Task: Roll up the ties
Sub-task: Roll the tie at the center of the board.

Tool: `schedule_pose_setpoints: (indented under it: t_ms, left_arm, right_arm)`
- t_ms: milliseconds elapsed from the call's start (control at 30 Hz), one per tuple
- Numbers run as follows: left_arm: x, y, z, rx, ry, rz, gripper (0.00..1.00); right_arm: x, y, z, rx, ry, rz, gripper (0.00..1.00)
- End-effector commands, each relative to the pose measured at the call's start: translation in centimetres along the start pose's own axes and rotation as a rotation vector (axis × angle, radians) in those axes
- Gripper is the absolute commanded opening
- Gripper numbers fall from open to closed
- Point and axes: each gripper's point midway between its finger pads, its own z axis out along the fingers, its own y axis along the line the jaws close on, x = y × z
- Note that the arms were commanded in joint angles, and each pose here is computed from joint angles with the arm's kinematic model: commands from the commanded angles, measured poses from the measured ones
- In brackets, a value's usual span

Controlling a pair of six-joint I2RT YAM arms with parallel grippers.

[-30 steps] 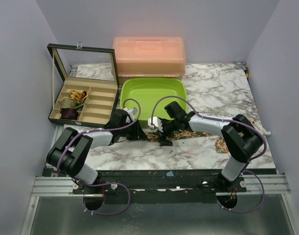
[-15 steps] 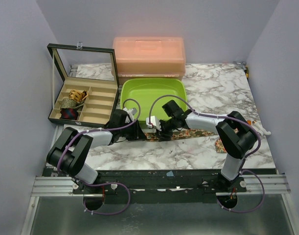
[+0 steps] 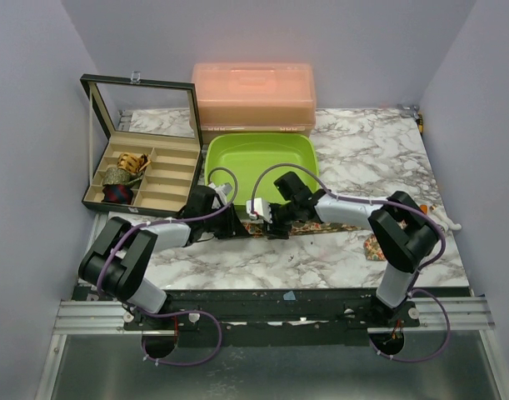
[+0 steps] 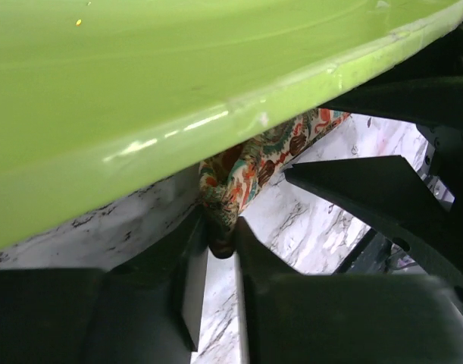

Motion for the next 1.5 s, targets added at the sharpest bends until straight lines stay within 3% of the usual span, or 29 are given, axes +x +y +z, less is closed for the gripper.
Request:
schedule_pose_setpoints:
  t_ms: [0, 133, 233, 467, 600, 767, 1000, 1200, 1467]
  left_arm:
    - [-0.7, 0.1, -1.1, -0.012, -0.011, 0.013, 0.12]
    - [-0.6, 0.7, -2.4, -0.038, -0.005, 0.024, 0.00]
    - [-0.8, 0.3, -3.1, -0.026, -0.009, 0.056, 0.00]
    - [-1.0, 0.0, -2.9, -0.009, 0.006, 0.068, 0.00]
    - [-1.8, -1.7, -3.4, 0.038, 0.008, 0.082, 0.00]
    - [-3.5, -6.0, -4.3, 0.134, -0.028, 0.143, 0.00]
    - [-3.4, -12.1, -2.2, 0.254, 0.039, 0.269, 0.00]
    - [-2.8, -17.2, 1.7, 0.342, 0.125, 0.320, 0.00]
    - [-1.9, -21.7, 7.8, 0.401, 0.142, 0.384, 0.00]
  right_arm:
    - [-0.3, 1.2, -1.5, -0.011, 0.017, 0.035, 0.63]
    - [-1.2, 0.9, -4.5, 0.038, -0.022, 0.175, 0.67]
    - [-0.7, 1.3, -6.8, 0.026, -0.015, 0.246, 0.70]
    - [5.5, 2.6, -9.1, 0.064, 0.138, 0.164, 0.73]
    - [5.8, 1.9, -11.3, 0.058, 0.126, 0.251, 0.73]
    - [4.5, -0.4, -14.8, 0.133, 0.019, 0.493, 0.72]
    - [5.4, -2.8, -19.8, 0.114, -0.126, 0.952, 0.70]
    - [7.5, -2.7, -22.2, 0.135, -0.144, 1.136, 0.69]
    - [11.6, -2.1, -24.1, 0.175, -0.123, 1.362, 0.66]
